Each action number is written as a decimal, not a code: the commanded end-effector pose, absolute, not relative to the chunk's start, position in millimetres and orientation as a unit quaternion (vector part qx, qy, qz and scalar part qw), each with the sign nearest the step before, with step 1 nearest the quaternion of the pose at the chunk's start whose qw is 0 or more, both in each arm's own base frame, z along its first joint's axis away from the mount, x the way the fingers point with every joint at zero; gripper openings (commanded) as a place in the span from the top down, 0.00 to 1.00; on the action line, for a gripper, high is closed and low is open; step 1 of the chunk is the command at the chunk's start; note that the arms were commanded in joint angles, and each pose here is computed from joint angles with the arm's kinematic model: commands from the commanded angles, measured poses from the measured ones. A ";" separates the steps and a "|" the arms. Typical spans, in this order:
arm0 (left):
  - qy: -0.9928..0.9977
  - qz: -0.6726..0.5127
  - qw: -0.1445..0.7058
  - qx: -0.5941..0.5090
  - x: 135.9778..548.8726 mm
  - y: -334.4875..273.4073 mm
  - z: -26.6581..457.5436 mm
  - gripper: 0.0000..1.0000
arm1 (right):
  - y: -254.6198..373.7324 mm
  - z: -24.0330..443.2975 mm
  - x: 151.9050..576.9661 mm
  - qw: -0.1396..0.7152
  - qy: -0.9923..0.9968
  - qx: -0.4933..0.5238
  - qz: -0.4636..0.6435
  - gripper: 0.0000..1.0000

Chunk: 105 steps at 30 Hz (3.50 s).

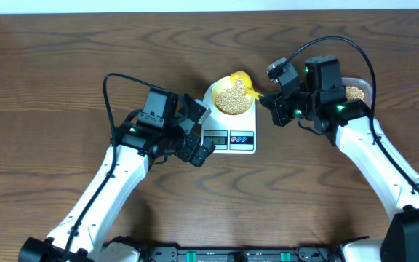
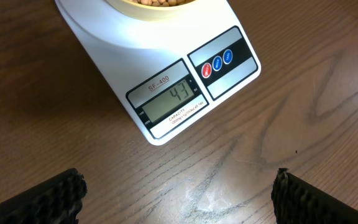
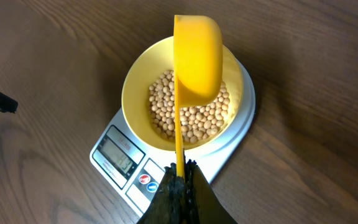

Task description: Scoop item into bowl and weigh 50g on scale

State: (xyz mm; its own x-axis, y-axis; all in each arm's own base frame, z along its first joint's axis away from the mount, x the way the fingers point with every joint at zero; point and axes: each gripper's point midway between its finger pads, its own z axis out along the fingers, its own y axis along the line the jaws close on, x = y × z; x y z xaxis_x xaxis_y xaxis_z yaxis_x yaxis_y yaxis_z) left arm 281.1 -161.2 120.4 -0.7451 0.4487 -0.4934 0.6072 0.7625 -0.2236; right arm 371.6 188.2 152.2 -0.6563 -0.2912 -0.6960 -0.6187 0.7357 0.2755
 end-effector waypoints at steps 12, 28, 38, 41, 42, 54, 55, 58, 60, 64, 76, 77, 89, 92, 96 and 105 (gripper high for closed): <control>0.916 -0.183 0.208 0.290 282.4 -159.2 117.8 0.02 | 189.8 154.1 375.2 0.330 0.869 -0.274 0.246 0.99; 0.916 -0.183 0.208 0.290 282.4 -159.3 117.8 0.02 | 188.8 153.7 376.0 0.336 0.864 -0.291 0.236 0.99; 0.916 -0.183 0.208 0.290 282.4 -159.3 117.8 0.02 | 188.8 153.7 376.0 0.336 0.864 -0.291 0.236 0.99; 0.916 -0.183 0.208 0.290 282.4 -159.3 117.8 0.02 | 188.8 153.7 376.0 0.336 0.864 -0.291 0.236 0.99; 0.916 -0.183 0.208 0.290 282.4 -159.2 117.8 0.02 | 188.8 153.7 376.0 0.336 0.864 -0.291 0.236 0.99; 0.916 -0.183 0.208 0.290 282.4 -159.3 117.8 0.02 | 188.8 153.7 376.0 0.336 0.864 -0.291 0.236 0.99; 0.916 -0.183 0.208 0.290 282.4 -159.3 117.9 0.02 | 188.8 153.7 376.0 0.336 0.864 -0.291 0.236 0.99; 0.916 -0.183 0.208 0.290 282.4 -159.3 117.8 0.02 | 188.7 153.7 376.1 0.336 0.864 -0.291 0.235 0.99; 0.916 -0.183 0.208 0.290 282.4 -159.2 117.8 0.02 | 188.8 153.8 376.2 0.339 0.861 -0.300 0.232 0.99; 0.916 -0.183 0.208 0.290 282.5 -159.2 117.9 0.02 | 186.5 152.9 377.7 0.347 0.853 -0.326 0.213 0.99; 0.916 -0.183 0.208 0.290 282.4 -159.2 117.8 0.02 | 185.9 153.8 380.0 0.350 0.854 -0.321 0.210 0.99; 0.916 -0.183 0.208 0.290 282.4 -159.3 117.8 0.02 | 187.7 154.4 378.4 0.348 0.854 -0.318 0.219 0.99; 0.916 -0.183 0.208 0.290 282.4 -159.2 117.8 0.02 | 196.9 158.3 371.1 0.329 0.860 -0.283 0.269 0.99; 0.916 -0.183 0.208 0.290 282.4 -159.3 117.8 0.02 | 196.9 158.4 371.3 0.330 0.859 -0.284 0.269 0.99; 0.916 -0.183 0.208 0.290 282.4 -159.3 117.8 0.02 | 196.9 158.4 371.3 0.330 0.859 -0.284 0.269 0.99; 0.916 -0.183 0.208 0.290 282.4 -159.3 117.8 0.02 | 196.9 158.5 371.4 0.330 0.859 -0.284 0.269 0.99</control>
State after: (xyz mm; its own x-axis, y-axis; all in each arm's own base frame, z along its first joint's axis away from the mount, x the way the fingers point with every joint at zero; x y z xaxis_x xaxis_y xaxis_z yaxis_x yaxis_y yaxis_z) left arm 281.0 -161.2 120.4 -0.7453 0.4488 -0.4931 0.6071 0.7625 -0.2237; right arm 370.4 192.3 155.3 -0.6205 -0.3184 -0.7166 -0.6608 0.7044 0.2593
